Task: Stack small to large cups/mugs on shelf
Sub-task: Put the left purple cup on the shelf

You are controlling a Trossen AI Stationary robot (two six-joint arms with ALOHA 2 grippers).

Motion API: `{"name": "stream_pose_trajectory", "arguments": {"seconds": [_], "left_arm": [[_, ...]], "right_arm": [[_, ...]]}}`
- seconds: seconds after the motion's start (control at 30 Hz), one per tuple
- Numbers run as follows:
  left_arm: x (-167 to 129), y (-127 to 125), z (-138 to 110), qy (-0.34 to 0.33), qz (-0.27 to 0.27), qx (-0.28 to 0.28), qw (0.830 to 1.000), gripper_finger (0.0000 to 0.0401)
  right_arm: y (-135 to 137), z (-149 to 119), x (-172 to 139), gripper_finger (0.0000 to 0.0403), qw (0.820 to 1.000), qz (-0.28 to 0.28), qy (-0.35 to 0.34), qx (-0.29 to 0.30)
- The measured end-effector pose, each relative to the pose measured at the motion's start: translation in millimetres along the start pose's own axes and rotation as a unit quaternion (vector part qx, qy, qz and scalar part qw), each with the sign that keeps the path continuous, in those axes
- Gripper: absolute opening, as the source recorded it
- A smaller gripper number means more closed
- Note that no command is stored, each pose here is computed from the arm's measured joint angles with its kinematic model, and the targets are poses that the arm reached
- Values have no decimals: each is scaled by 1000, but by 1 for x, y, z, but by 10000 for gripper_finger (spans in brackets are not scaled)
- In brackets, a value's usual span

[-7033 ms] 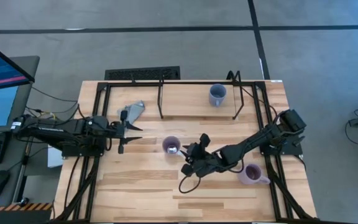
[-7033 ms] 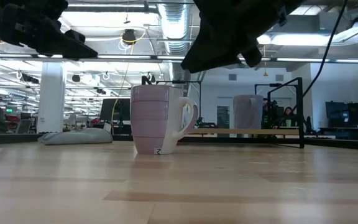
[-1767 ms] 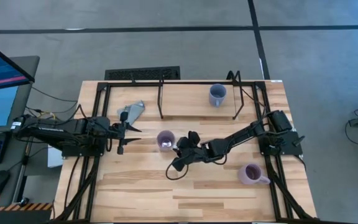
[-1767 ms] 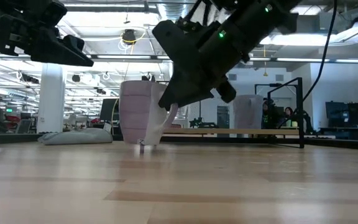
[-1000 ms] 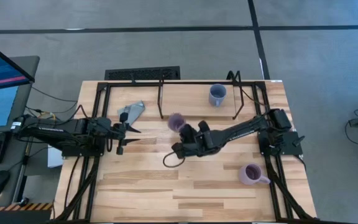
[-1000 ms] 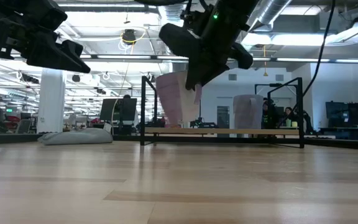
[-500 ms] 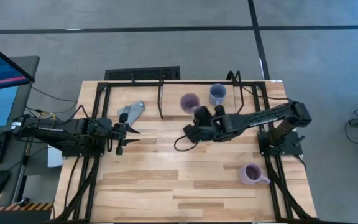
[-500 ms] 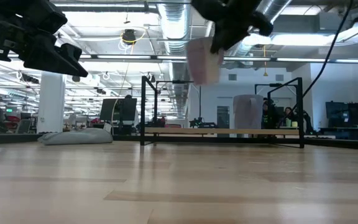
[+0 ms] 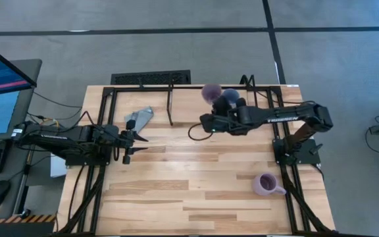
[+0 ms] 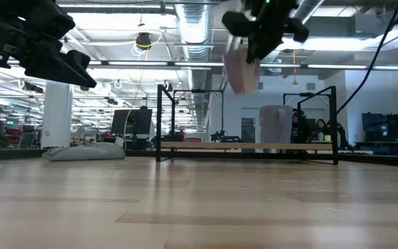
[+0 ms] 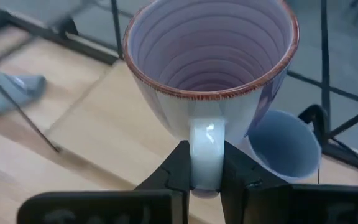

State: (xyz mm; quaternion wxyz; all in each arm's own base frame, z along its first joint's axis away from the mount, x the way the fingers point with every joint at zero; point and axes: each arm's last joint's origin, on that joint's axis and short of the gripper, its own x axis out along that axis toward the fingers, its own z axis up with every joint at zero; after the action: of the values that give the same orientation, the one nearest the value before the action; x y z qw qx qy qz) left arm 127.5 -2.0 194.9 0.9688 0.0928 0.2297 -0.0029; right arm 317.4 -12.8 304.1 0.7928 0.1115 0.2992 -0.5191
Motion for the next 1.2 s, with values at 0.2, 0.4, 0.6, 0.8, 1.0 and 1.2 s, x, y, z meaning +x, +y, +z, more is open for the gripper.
{"name": "stream_pose_trajectory", "arguments": {"seconds": [0.2, 0.4, 0.6, 0.8, 1.0, 1.2], "left_arm": [[0, 0, 0, 1, 0, -10, 1000, 139], [0, 0, -2, 8, -3, -19, 1000, 139], [0, 0, -3, 13, -3, -21, 1000, 139], [0, -1, -3, 14, -3, -24, 1000, 139], [0, -1, -3, 13, -4, -25, 1000, 139], [0, -1, -3, 14, -4, -28, 1000, 139]], "right_arm": [[7, 7, 23, 66, 1000, 15, 15, -10], [7, 17, 43, 66, 999, 32, 21, -4], [4, 18, 60, 66, 999, 26, 40, -15], [-5, 25, 70, 66, 998, 26, 49, -20], [-17, 33, 79, 66, 998, 20, 57, -23], [-13, 46, 86, 66, 997, 75, 27, -4]]}}
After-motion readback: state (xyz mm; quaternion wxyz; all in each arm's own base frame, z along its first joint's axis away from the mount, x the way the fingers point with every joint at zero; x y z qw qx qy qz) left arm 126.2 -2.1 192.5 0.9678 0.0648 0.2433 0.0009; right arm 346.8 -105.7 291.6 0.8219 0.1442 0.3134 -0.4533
